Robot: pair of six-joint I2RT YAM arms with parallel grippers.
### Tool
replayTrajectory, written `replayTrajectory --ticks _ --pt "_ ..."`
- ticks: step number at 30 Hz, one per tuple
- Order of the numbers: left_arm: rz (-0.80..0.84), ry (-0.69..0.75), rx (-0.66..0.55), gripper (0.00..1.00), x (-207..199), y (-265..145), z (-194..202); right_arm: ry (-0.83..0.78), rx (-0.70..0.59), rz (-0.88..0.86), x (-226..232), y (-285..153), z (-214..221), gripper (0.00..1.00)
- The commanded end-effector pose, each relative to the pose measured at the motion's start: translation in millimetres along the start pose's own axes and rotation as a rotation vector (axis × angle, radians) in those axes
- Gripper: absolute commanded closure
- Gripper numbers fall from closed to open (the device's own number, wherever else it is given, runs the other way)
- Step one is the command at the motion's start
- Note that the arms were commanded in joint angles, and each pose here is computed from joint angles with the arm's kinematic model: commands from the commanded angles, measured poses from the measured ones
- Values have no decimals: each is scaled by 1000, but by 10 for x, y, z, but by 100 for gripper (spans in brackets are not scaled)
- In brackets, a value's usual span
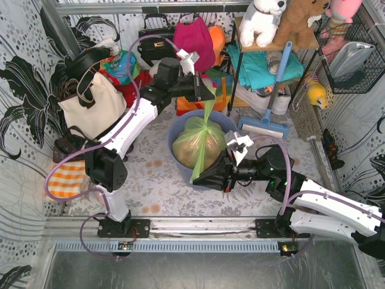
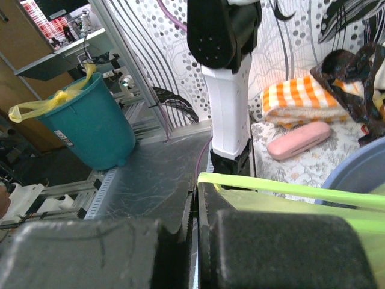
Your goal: Tie the trash bag
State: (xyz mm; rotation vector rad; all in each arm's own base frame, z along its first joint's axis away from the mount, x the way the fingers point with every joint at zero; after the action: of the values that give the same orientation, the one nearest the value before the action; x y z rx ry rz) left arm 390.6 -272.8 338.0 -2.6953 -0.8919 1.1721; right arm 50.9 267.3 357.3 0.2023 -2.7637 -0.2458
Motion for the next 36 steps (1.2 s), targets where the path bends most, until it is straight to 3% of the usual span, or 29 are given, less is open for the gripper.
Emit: replayTrajectory --ticks 1,8,11,13,14,17,23,30,36 --pt "-263 81 -236 100 863 198 -358 40 22 -334 587 -184 43 100" --pt "-270 74 -218 100 899 237 -349 76 78 -276 473 -177 208 100" --pt "-233 86 -228 87 772 172 -399 56 87 -273 492 -150 124 96" --pt "-203 98 -245 68 666 110 -441 53 104 -265 513 -141 60 59" --pt "-193 100 -254 61 618 74 -466 48 109 -263 527 -138 23 47" --pt "-156 113 -272 47 479 -26 -542 27 118 -242 586 -160 -118 34" --pt "-182 147 -334 41 316 -287 -703 -58 114 -59 566 -200 -469 30" --pt "-375 230 -442 39 320 -709 -778 -130 134 462 5 -264 -671 29" --pt "-485 268 -515 37 352 -1038 -659 -186 147 485 -80 -222 -685 29"
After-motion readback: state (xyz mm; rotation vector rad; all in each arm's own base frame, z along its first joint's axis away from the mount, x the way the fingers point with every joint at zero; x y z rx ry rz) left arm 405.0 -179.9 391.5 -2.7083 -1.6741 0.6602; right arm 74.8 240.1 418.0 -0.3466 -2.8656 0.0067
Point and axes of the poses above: each gripper's point midway between its finger pads, its own y axis out along the fingers, its own x axis along the line the jaws close on, z = x × y, the point moved 6 cm from there along -y, back along the fingers, and after that the axes turned 1 degree about y, right-handed, at the moved point
